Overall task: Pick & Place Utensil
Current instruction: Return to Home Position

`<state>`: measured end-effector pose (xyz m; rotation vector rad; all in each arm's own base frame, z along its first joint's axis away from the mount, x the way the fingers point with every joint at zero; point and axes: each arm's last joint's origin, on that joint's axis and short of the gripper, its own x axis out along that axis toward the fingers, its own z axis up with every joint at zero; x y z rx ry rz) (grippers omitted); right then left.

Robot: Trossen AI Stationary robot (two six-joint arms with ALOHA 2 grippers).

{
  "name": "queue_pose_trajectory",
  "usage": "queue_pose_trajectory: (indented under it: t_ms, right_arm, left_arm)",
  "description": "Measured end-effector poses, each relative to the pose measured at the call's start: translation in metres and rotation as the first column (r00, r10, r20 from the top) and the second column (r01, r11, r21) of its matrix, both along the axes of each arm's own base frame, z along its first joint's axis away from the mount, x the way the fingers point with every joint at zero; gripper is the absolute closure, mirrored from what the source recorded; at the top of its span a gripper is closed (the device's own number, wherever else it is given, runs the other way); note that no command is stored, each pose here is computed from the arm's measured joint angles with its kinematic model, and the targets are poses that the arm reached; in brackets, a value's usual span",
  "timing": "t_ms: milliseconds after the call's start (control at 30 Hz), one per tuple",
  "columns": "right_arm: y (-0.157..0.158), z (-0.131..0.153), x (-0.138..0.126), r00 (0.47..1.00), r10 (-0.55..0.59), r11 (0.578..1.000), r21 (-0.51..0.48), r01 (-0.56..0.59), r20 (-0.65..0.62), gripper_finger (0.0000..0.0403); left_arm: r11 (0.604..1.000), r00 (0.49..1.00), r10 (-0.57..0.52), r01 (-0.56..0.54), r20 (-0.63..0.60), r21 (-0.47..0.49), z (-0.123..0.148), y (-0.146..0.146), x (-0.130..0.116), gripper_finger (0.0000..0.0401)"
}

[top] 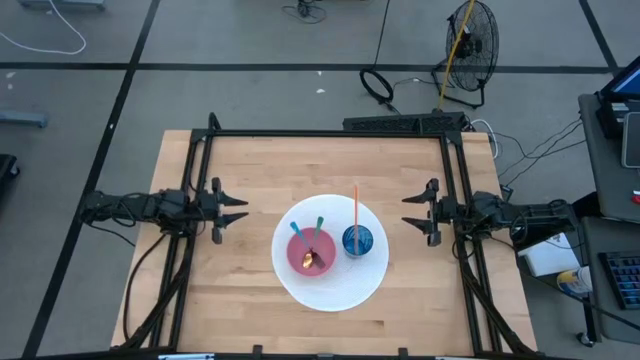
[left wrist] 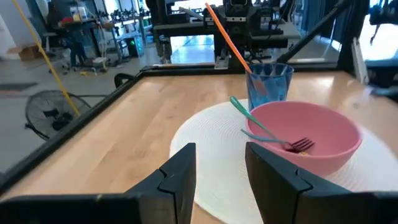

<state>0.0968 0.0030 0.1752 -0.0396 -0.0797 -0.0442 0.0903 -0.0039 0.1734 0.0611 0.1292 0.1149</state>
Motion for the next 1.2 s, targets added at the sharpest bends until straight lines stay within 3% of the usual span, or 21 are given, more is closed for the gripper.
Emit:
queue_pose_trajectory:
  t_ms: [100,233,333,600,800,1200]
  right_arm:
    - [0.000,0.000,0.000,1.000,0.000,1.000,0.000,0.000,0.000,0.0165]
    - [0.000,0.000,0.000,1.000,0.000,1.000,0.000,0.000,0.000,0.0165]
    - [0.000,0.000,0.000,1.000,0.000,1.000,0.000,0.000,0.000,0.0165]
    - [0.000,0.000,0.000,1.000,0.001,1.000,0.000,-0.001,-0.001,0.0165]
    - [0.000,0.000,0.000,1.000,0.001,1.000,0.000,-0.001,-0.001,0.0165]
    - [0.000,0.000,0.000,1.000,0.001,1.000,0.000,-0.001,-0.002,0.0165]
  left_arm:
    - [0.999,0.999,-0.027,0.028,0.035,-0.046,0.003,-0.001,0.000,0.0256]
    - [0.972,0.971,-0.233,0.232,0.051,0.028,0.005,-0.007,0.001,0.0256]
    - [0.956,0.955,-0.294,0.291,0.051,0.044,0.005,-0.009,0.001,0.0256]
    - [0.973,0.969,-0.215,0.202,0.121,0.108,-0.004,-0.007,0.007,0.0256]
    - [0.972,0.974,-0.199,0.183,0.104,0.147,-0.005,-0.006,0.008,0.0256]
    - [0.982,0.975,-0.186,0.182,0.124,0.045,-0.005,-0.006,0.009,0.0256]
